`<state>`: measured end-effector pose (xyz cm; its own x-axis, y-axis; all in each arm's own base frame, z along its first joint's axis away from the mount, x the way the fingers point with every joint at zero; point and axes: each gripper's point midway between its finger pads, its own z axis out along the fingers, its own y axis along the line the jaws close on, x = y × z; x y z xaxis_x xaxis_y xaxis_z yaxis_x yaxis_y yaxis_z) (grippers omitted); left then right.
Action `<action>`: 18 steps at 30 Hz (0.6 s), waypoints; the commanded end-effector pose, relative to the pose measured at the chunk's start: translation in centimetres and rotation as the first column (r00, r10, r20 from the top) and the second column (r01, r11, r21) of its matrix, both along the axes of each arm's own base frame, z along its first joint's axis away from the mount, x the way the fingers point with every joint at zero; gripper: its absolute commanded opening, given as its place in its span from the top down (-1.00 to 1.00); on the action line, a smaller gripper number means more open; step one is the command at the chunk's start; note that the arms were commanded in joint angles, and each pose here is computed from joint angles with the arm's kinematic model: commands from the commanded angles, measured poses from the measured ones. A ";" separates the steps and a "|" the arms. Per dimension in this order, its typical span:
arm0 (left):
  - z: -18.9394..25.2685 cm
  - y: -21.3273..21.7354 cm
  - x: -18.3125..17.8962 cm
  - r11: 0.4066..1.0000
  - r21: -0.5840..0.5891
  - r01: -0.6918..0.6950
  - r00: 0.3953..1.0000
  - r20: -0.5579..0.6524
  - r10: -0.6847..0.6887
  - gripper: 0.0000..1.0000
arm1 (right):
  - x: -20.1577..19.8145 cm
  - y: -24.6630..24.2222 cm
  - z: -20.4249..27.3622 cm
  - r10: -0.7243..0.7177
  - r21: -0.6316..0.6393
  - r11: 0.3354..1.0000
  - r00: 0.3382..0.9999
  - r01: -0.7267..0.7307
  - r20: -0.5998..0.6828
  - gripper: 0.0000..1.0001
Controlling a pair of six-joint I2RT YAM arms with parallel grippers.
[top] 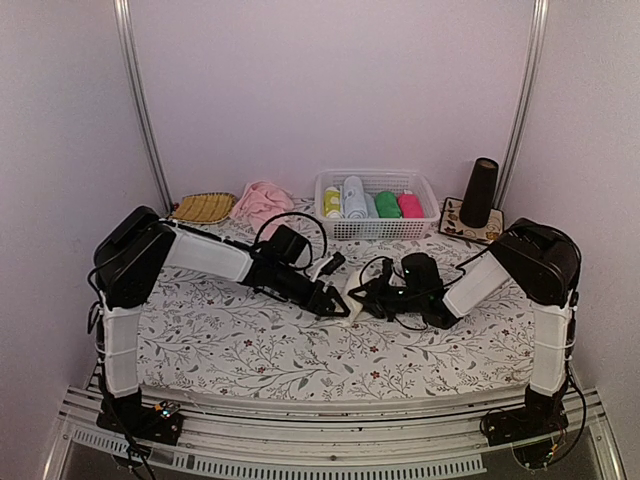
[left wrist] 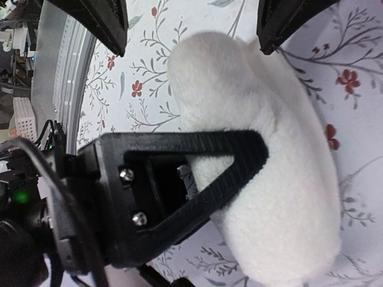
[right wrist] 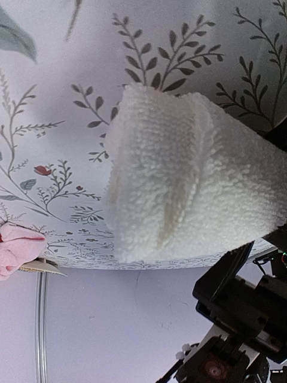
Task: Roll the towels
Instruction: Pick up the towel from the center of the board.
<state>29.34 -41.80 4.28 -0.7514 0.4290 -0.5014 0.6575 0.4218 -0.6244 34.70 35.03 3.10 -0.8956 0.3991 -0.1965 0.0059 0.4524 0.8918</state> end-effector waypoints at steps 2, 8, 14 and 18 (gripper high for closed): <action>7.6 3.5 4.1 0.995 -0.089 -0.040 0.978 0.202 0.057 -0.70 | 1.8 -1.1 1.9 0.080 -0.097 0.993 0.994 -0.072 0.072 0.85; 11.7 8.4 6.9 0.993 -0.069 -0.097 0.920 0.375 0.116 -0.93 | 3.5 -1.7 5.7 0.182 -0.184 0.971 0.972 -0.154 0.149 0.91; 11.9 14.7 9.1 0.986 -0.013 -0.168 0.896 0.415 0.158 -0.93 | 5.7 -1.1 13.3 0.310 -0.269 0.933 0.911 -0.238 0.271 0.91; 12.3 18.4 9.5 0.983 -0.025 -0.180 0.899 0.401 0.175 -0.93 | 8.3 -1.4 19.9 0.355 -0.286 0.923 0.858 -0.258 0.371 0.89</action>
